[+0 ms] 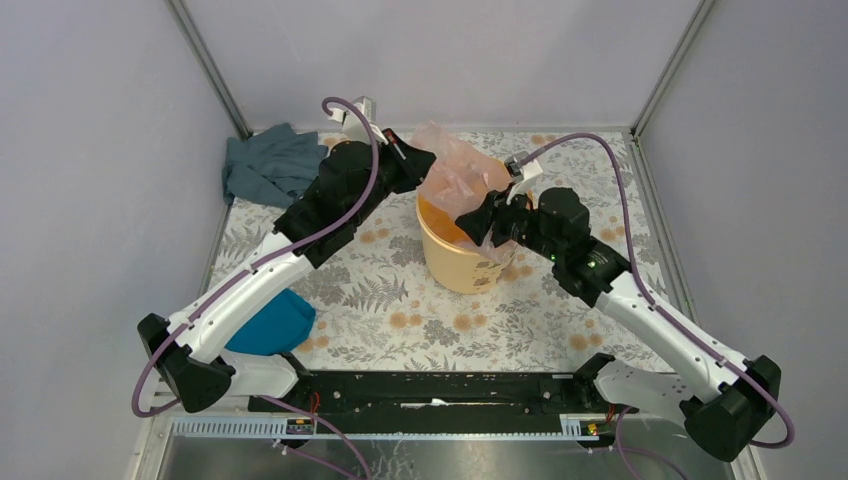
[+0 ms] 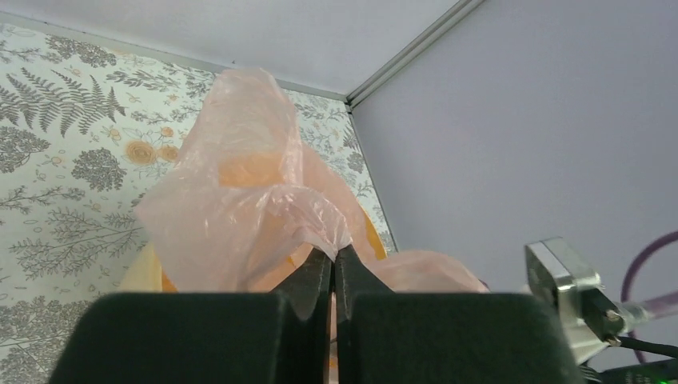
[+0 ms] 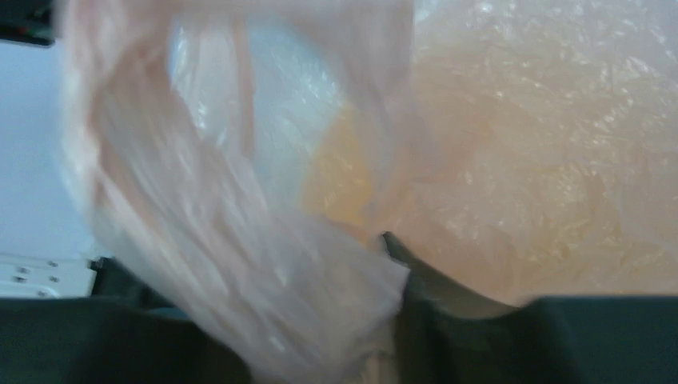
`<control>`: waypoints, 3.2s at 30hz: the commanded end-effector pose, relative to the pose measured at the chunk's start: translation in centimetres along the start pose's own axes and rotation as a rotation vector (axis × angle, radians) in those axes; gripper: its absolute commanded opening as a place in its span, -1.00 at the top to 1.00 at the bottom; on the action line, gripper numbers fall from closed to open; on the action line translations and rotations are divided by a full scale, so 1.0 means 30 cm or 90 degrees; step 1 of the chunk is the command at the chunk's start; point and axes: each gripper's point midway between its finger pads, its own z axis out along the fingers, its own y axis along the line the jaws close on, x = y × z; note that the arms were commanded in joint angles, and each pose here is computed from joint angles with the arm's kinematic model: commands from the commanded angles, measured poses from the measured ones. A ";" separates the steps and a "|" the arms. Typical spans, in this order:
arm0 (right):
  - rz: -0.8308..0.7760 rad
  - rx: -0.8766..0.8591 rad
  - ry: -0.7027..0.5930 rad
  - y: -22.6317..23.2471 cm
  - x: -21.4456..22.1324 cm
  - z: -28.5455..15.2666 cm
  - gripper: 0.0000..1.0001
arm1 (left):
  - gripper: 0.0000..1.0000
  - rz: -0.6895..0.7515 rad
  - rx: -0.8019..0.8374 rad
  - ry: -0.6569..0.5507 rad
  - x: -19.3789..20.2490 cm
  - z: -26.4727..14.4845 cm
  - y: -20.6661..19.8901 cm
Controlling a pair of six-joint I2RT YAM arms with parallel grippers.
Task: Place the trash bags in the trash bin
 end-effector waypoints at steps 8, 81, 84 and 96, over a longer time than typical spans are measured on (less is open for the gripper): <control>-0.039 0.120 -0.028 -0.029 -0.126 -0.235 -0.99 | 1.00 0.083 0.115 0.012 0.008 -0.035 -0.076; -0.183 0.355 -0.123 -0.233 -0.378 -0.131 -0.99 | 0.49 0.060 0.043 0.191 0.225 -0.070 0.170; -0.169 0.322 -0.107 -0.219 -0.372 -0.036 -0.99 | 0.53 0.054 0.046 0.192 0.235 -0.058 0.169; -0.055 0.396 0.004 -0.244 -0.216 -0.229 -0.99 | 0.62 0.089 0.045 0.166 0.174 -0.098 0.153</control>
